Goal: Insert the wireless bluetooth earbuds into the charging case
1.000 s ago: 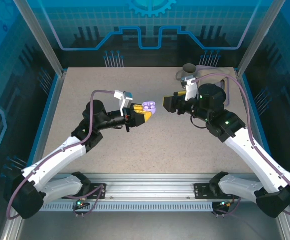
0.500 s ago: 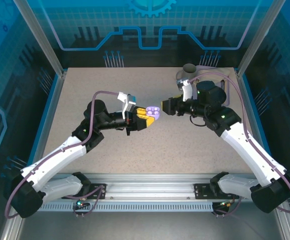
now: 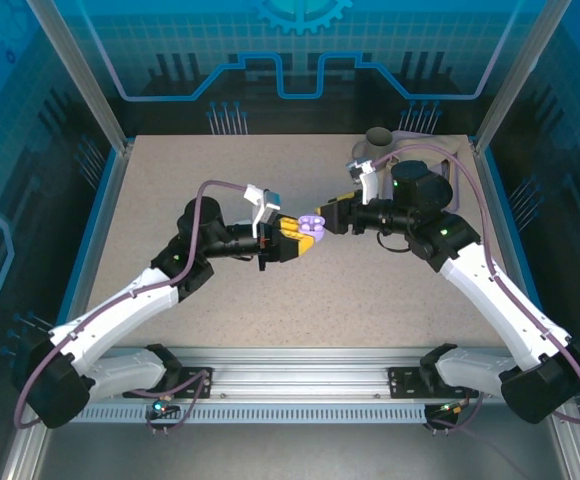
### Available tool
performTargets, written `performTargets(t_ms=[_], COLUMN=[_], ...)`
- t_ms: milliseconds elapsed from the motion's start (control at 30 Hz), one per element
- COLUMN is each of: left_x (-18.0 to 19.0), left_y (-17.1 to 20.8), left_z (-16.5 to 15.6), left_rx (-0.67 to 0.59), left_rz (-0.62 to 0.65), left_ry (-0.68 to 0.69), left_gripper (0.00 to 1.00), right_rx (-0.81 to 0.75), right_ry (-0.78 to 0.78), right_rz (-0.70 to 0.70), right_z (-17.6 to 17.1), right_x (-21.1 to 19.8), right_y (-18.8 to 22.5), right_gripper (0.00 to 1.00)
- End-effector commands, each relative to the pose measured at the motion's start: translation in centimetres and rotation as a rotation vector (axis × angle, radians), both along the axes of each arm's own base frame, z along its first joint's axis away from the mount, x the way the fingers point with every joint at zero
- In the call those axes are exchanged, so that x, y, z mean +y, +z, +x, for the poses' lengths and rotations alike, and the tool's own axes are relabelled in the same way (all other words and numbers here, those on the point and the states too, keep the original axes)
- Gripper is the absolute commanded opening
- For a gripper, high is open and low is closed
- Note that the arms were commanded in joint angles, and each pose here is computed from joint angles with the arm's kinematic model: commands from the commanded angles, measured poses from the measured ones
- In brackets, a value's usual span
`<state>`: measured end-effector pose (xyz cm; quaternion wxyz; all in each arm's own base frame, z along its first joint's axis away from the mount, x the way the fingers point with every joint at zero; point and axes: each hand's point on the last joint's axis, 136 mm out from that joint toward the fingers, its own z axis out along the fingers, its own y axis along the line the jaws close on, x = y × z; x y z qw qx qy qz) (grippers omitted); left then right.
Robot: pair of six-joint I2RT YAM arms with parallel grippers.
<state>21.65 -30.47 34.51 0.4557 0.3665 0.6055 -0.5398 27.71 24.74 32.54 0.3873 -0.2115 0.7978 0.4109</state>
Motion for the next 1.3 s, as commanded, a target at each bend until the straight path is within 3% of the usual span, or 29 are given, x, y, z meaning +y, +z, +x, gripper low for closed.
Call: performTargets(t_ms=[0, 533, 733, 933, 1267], left_x=[-0.3, -0.5, -0.3, -0.1, 2.4], left_y=[1.4, -0.4, -0.9, -3.3, -12.4], left_z=[-0.3, 1.6, 2.8, 5.6, 12.1], left_rx=[-0.034, 0.018, 0.06, 0.227, 0.615], left_rz=[-0.015, 0.019, 0.039, 0.088, 0.204], left_ry=[-0.018, 0.057, 0.121, 0.188, 0.436], left_gripper=[0.15, 0.15, 0.15, 0.15, 0.18], right_rx=[-0.035, -0.107, -0.088, -0.018, 0.015], right_ry=[0.05, 0.073, -0.121, -0.361, -0.432], right_rz=[0.031, 0.053, -0.06, -0.229, -0.281], right_z=[-0.8, -2.1, 0.0, 2.1, 2.2], right_x=[0.7, 0.4, -2.2, -6.5, -8.6], right_y=[1.1, 3.2, 1.3, -1.9, -4.0], right_gripper=[0.58, 0.58, 0.59, 0.6, 0.6])
